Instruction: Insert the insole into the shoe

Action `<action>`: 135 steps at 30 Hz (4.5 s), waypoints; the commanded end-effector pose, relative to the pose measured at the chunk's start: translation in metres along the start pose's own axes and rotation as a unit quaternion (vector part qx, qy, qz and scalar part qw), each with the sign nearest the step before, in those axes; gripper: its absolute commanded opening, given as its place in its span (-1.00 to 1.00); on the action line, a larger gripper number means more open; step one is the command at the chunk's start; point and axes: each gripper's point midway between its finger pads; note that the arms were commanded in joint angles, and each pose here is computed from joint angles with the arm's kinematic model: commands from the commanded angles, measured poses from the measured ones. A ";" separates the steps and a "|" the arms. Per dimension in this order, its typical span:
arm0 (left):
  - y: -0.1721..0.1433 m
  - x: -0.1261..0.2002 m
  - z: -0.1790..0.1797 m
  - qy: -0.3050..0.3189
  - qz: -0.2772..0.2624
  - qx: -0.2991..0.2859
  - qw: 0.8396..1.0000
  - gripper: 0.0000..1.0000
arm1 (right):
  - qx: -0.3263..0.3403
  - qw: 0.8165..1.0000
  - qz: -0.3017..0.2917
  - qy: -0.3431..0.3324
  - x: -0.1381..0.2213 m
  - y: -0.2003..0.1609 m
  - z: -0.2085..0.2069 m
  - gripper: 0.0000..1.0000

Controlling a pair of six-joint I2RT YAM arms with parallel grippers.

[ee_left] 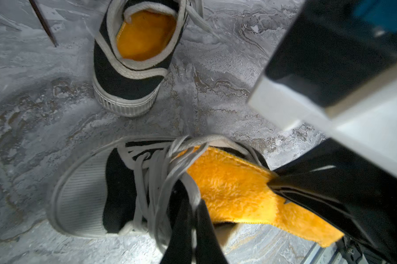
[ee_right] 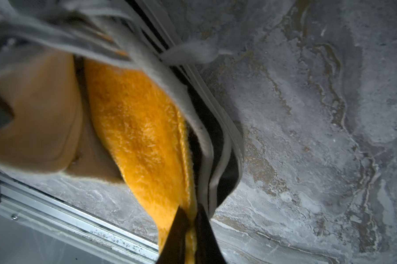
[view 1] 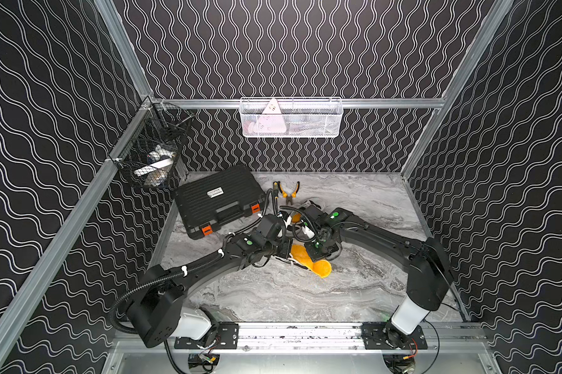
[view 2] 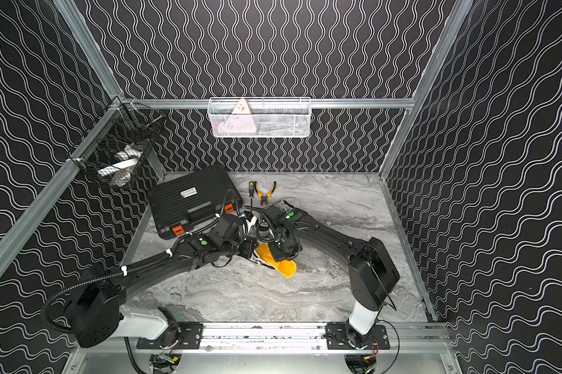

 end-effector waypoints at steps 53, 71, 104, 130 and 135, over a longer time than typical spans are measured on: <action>0.004 0.009 0.030 0.023 -0.031 0.067 0.997 -1.00 | -0.102 0.989 -0.098 0.048 0.014 0.046 0.000 0.12; 0.007 0.005 0.025 0.009 -0.035 0.063 0.997 -1.00 | -0.195 0.963 -0.055 0.179 0.007 0.025 0.020 -0.44; 0.017 0.019 0.032 0.014 -0.073 0.111 0.991 -1.00 | -0.091 0.990 -0.045 -0.095 -0.048 0.002 -0.020 -0.68; -0.006 0.006 0.025 0.042 -0.052 0.100 0.993 -1.00 | -0.120 0.984 -0.114 -0.060 -0.014 0.030 0.001 0.35; -0.006 0.007 0.023 0.039 -0.055 0.098 0.993 -1.00 | -0.129 0.982 -0.115 -0.080 -0.024 0.034 -0.007 0.37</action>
Point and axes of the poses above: each gripper's point midway between its finger pads, its own x axis back along the fingers, its own z axis along the line the jaws close on, y = z × x, and after that the axes turned 8 degrees about -x, right-handed
